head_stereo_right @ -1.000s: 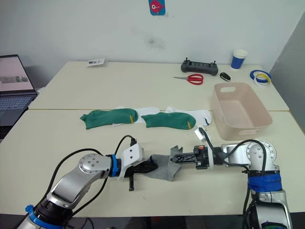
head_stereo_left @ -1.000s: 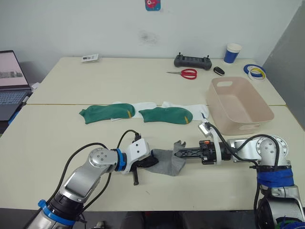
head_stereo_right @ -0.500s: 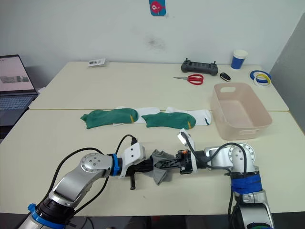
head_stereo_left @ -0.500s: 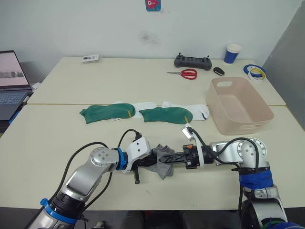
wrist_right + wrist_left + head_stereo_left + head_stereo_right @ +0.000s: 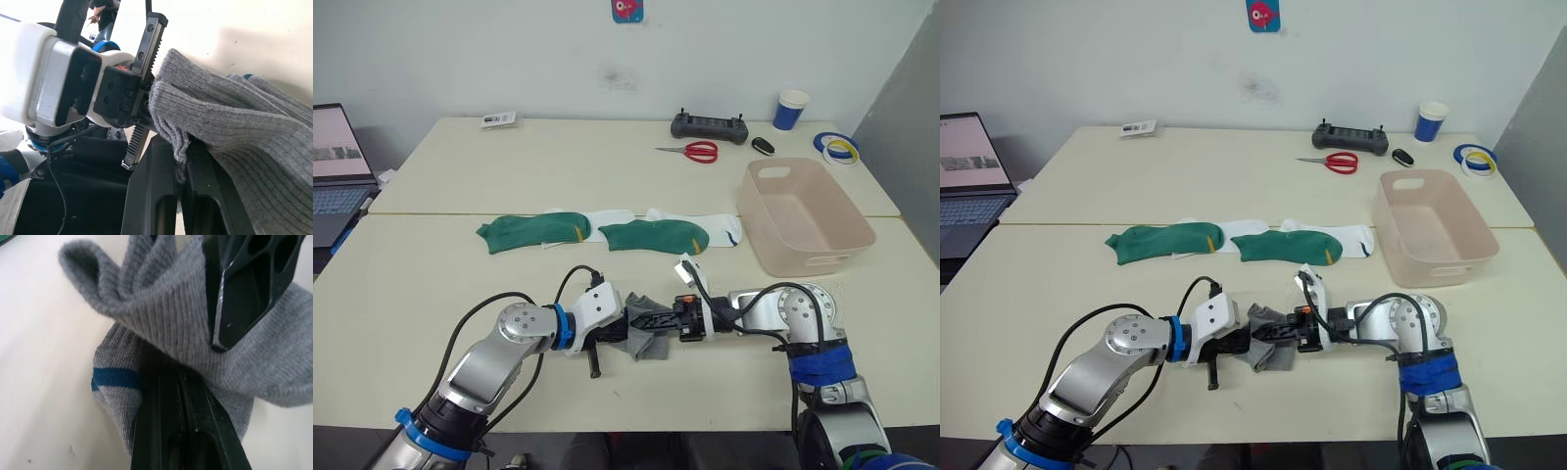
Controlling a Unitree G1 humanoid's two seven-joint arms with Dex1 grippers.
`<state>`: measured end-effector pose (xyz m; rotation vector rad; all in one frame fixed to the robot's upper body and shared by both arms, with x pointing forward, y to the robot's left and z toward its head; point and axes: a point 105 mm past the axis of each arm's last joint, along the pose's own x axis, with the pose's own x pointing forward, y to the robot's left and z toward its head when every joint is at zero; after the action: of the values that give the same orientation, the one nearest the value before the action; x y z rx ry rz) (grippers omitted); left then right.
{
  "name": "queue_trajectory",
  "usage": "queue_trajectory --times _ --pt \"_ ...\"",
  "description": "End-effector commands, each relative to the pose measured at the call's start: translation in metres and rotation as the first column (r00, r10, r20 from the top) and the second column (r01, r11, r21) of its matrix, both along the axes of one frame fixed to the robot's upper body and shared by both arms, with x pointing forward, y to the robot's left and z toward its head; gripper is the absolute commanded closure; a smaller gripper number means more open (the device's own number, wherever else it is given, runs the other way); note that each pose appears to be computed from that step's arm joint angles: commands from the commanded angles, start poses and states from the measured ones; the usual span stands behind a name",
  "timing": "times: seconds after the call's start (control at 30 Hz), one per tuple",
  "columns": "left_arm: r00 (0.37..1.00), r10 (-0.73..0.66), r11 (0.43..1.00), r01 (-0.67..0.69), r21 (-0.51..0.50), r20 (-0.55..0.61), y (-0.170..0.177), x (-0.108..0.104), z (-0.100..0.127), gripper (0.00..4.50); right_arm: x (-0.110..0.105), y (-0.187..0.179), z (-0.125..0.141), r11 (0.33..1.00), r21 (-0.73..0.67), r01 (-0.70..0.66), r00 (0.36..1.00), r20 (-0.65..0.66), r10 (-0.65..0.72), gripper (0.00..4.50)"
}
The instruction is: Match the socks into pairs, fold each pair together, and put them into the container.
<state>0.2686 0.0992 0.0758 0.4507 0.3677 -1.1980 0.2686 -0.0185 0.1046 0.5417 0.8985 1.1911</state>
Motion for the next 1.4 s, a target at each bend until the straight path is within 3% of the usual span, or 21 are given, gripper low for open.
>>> queue_trajectory --times 0.03,0.1,0.2,0.4,0.53,0.63,0.7,0.8,0.83,0.87,1.03,1.4 --pt "0.999 0.031 0.999 -0.030 0.039 -0.021 0.006 0.001 -0.008 4.50 0.001 0.005 0.010 0.999 0.042 -0.009 0.999 0.034 0.007 3.91" --pt "0.999 0.029 0.999 -0.029 0.041 -0.021 0.007 0.002 -0.008 4.50 0.002 0.004 0.016 0.998 0.064 -0.008 0.999 0.044 0.005 3.42" --pt "0.999 0.027 0.999 -0.027 0.043 -0.021 0.007 0.003 -0.009 4.50 0.003 0.000 0.027 0.994 0.106 -0.004 0.999 0.052 -0.002 2.35" --pt "1.000 0.024 0.999 -0.023 0.043 -0.021 0.006 0.004 -0.009 4.50 -0.009 -0.016 0.054 0.977 0.203 -0.063 0.995 0.082 0.047 2.35" --pt "1.000 0.022 0.999 -0.021 0.043 -0.020 0.006 0.005 -0.009 4.50 -0.016 -0.031 0.062 0.985 0.142 -0.096 0.971 0.231 0.061 2.35" --pt "1.000 0.023 0.999 -0.022 0.045 -0.019 0.007 0.006 -0.009 4.50 -0.007 -0.037 0.050 0.998 -0.002 -0.064 0.862 0.503 0.057 2.52" --pt "1.000 0.022 0.999 -0.021 0.046 -0.019 0.007 0.006 -0.009 4.50 -0.007 -0.039 0.041 0.990 -0.081 -0.111 0.716 0.684 0.137 2.93" --pt "1.000 0.018 0.999 -0.017 0.048 -0.020 0.007 0.007 -0.009 4.50 -0.011 -0.036 0.025 0.973 -0.158 -0.167 0.533 0.816 0.224 3.99" --pt "1.000 0.017 0.999 -0.016 0.048 -0.020 0.007 0.007 -0.009 4.50 -0.011 -0.034 0.020 0.969 -0.174 -0.177 0.496 0.834 0.241 4.35" --pt "1.000 0.016 0.999 -0.015 0.048 -0.021 0.007 0.007 -0.009 4.50 -0.011 -0.032 0.015 0.965 -0.192 -0.181 0.466 0.847 0.256 4.43" --pt "1.000 0.007 0.998 -0.005 0.055 -0.025 0.007 0.007 -0.009 4.50 0.000 -0.025 -0.011 0.964 -0.210 -0.165 0.457 0.850 0.263 4.43" --pt "1.000 0.008 1.000 -0.007 0.030 -0.027 0.014 0.008 0.001 4.50 0.008 -0.031 -0.056 0.953 -0.284 -0.108 0.576 0.763 0.293 4.43"
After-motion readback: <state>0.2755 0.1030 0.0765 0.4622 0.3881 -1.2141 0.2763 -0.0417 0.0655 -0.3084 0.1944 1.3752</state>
